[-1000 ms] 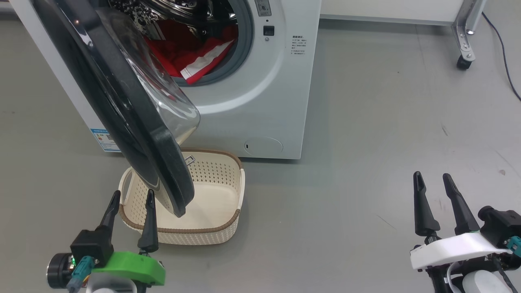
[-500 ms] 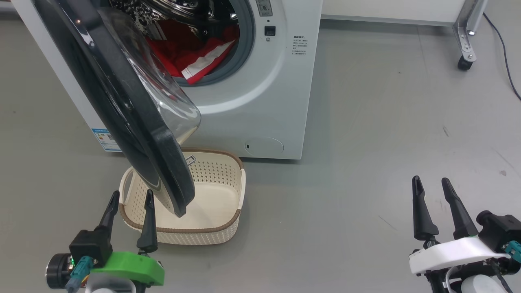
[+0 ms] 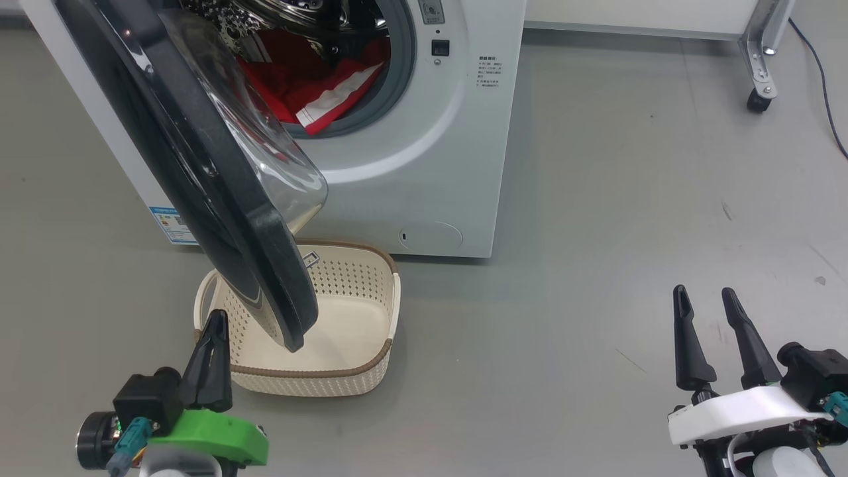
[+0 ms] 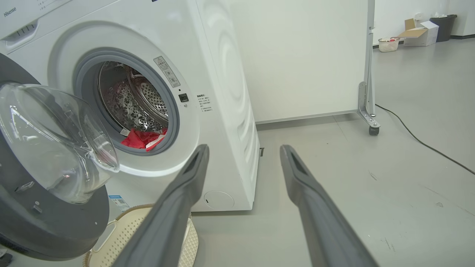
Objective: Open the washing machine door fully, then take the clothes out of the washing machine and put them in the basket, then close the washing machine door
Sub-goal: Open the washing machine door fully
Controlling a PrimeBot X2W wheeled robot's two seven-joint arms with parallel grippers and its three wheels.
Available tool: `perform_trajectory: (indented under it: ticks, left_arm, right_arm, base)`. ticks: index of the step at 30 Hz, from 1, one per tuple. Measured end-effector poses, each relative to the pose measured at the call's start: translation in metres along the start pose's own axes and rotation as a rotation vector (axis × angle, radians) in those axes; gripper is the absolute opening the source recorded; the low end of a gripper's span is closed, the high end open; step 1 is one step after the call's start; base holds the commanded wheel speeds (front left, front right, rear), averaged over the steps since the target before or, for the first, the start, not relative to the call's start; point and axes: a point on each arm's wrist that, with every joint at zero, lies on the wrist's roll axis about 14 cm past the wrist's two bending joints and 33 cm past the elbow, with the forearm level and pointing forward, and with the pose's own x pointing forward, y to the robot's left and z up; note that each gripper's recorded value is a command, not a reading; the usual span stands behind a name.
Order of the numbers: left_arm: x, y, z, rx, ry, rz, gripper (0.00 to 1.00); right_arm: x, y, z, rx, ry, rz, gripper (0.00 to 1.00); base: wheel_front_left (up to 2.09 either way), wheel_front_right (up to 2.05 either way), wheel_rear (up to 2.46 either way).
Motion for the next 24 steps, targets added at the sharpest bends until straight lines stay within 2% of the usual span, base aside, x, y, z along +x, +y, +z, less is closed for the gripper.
perform_trajectory:
  ticks: [11,17,18,24]
  left_arm:
    - [0.003,0.006,0.019,-0.003,-0.06,0.018,0.0]
    - [0.012,0.005,0.054,-0.005,-0.166,0.013,0.0]
    - [0.017,0.001,0.072,-0.005,-0.221,-0.006,0.0]
    - [0.025,-0.017,0.114,0.034,-0.344,-0.064,0.0]
  right_arm:
    - [0.002,0.004,-0.002,-0.004,0.003,0.011,1.0]
    - [0.002,0.005,-0.001,-0.002,-0.001,0.013,1.0]
    - [0.002,0.005,-0.001,-0.001,-0.003,0.013,1.0]
    - [0.001,0.007,0.0,-0.009,-0.008,0.021,1.0]
  base:
    - [0.0,0.0,0.0]
    - [0.0,0.0,0.0]
    - [0.0,0.0,0.0]
    - [0.0,0.0,0.0]
